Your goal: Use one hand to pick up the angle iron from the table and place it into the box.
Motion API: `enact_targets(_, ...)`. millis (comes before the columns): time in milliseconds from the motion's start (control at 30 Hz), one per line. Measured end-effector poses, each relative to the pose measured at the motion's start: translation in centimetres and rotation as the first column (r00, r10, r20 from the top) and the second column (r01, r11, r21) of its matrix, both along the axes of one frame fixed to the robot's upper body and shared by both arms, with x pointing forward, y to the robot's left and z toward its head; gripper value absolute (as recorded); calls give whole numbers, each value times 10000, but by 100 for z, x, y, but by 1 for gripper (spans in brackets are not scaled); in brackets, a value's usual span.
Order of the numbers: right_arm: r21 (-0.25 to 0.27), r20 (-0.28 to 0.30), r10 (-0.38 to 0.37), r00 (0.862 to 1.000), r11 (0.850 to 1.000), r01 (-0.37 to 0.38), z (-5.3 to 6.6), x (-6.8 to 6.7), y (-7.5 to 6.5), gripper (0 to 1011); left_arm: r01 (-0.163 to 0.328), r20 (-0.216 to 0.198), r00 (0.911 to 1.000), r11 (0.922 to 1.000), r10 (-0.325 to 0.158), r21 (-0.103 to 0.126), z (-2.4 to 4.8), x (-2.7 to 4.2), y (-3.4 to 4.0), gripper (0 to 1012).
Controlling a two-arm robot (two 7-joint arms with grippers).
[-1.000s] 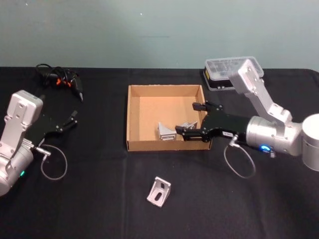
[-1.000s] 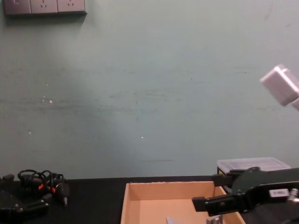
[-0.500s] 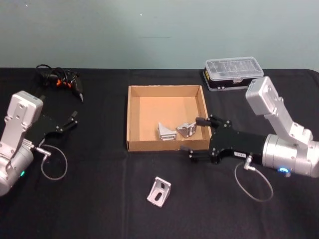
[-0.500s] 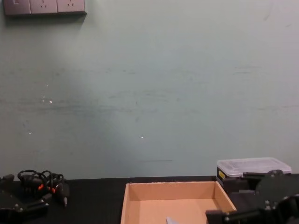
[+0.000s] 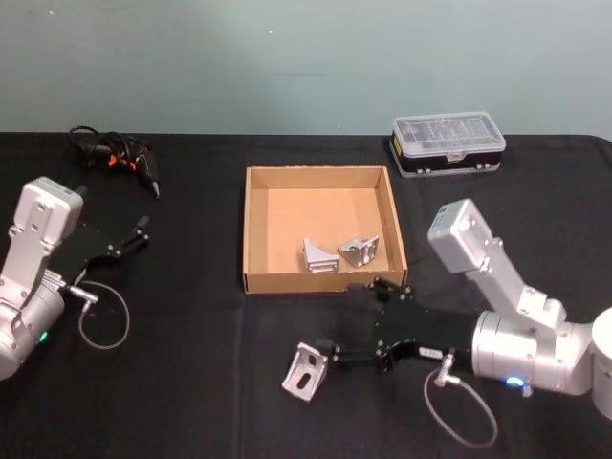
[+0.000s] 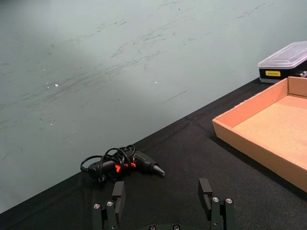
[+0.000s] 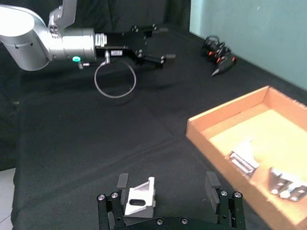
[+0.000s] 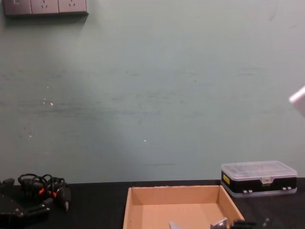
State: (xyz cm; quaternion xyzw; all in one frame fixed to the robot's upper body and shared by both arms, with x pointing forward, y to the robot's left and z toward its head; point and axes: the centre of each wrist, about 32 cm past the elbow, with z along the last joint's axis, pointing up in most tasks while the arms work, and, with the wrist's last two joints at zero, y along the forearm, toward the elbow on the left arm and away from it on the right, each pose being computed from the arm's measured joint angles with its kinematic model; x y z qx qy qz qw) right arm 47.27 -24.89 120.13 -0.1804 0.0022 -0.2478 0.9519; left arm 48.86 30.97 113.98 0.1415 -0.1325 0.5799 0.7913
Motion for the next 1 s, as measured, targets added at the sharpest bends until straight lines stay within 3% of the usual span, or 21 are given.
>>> enact_targets(200, -296, -367, -14, 9993, 9996, 3, -47, -14, 104, 1003, 1, 0, 10000, 10000, -1, 0, 0, 0, 0, 1000)
enact_targets(600, -1113, -638, 231, 9977, 9933, -301, -86, 102, 281, 1003, 0, 0, 10000, 10000, 0, 0, 0, 0, 0, 1000)
enact_targets(1000, -1387, -733, 492, 9961, 9886, -590, -127, 175, 362, 1003, 0, -1, 10000, 10000, 0, 0, 0, 0, 0, 1000)
